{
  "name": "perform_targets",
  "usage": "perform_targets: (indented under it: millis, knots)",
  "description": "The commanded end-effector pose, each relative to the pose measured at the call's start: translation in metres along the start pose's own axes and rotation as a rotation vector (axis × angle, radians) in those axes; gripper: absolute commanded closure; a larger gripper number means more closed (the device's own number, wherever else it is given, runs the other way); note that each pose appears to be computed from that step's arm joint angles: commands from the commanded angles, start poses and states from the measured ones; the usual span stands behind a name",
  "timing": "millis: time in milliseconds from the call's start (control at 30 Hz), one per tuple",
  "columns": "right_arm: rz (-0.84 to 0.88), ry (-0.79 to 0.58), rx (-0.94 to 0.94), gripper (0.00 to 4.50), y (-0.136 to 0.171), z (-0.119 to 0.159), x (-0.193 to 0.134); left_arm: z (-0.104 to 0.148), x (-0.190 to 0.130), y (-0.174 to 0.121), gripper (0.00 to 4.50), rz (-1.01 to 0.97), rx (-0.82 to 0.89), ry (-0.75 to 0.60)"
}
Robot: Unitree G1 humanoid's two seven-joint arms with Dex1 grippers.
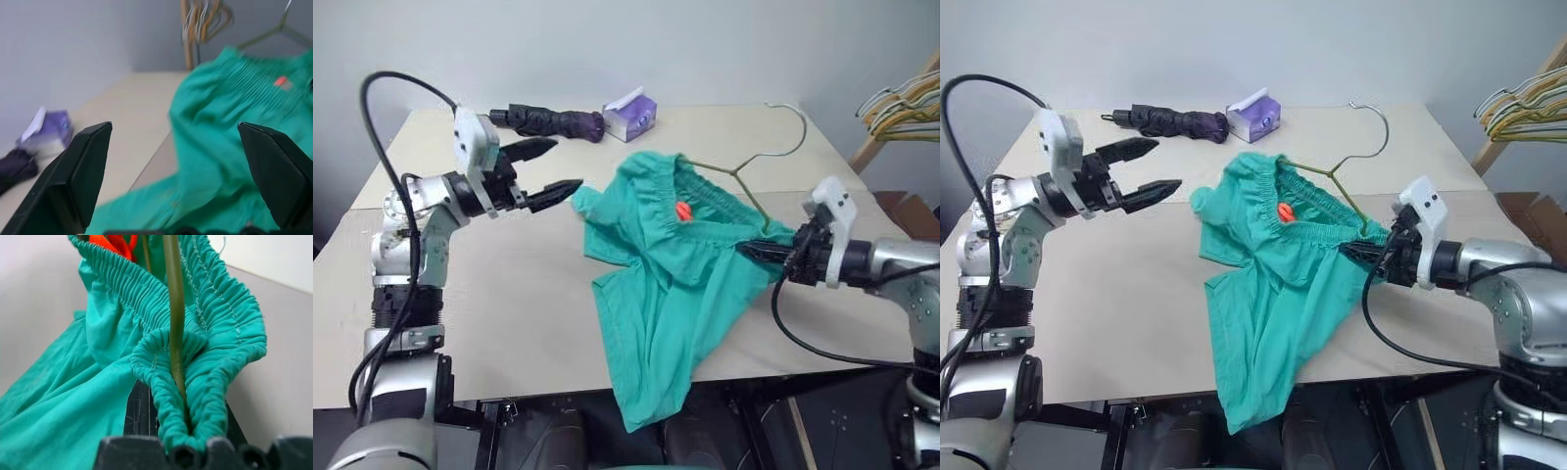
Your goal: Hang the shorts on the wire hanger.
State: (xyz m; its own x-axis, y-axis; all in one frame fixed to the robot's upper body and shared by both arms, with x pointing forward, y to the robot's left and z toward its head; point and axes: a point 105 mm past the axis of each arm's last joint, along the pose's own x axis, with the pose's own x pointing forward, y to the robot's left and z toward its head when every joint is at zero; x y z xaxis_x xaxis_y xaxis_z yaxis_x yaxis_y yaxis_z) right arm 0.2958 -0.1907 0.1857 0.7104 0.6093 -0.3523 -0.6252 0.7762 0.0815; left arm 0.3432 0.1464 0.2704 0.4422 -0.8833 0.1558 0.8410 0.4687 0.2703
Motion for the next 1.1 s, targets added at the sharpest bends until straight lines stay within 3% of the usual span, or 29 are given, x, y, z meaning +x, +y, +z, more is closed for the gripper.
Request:
perform_targets:
  millis: [33, 267, 633, 833, 1100]
  knots:
    - [-0.201, -0.023, 0.056, 4.5, -0.011, -0.003, -0.015, 0.024, 0.009, -0.015, 0.04, -0.053, -0.039, -0.085]
    - [-0.502, -0.007, 0.198, 4.5, -0.031, -0.027, -0.04, 0.041, 0.034, -0.028, 0.04, -0.158, -0.098, -0.128]
    - [-0.887, -0.03, 0.344, 4.5, -0.094, -0.026, -0.099, 0.053, 0.061, -0.035, 0.04, -0.194, -0.148, -0.192]
    - [-1.113, -0.046, 0.418, 4.5, -0.133, -0.003, -0.122, 0.06, 0.06, -0.027, 0.04, -0.144, -0.129, -0.225]
    - [-1.24, -0.172, 0.511, 4.5, -0.172, 0.034, -0.146, 0.065, 0.058, -0.022, 0.04, -0.094, -0.093, -0.247]
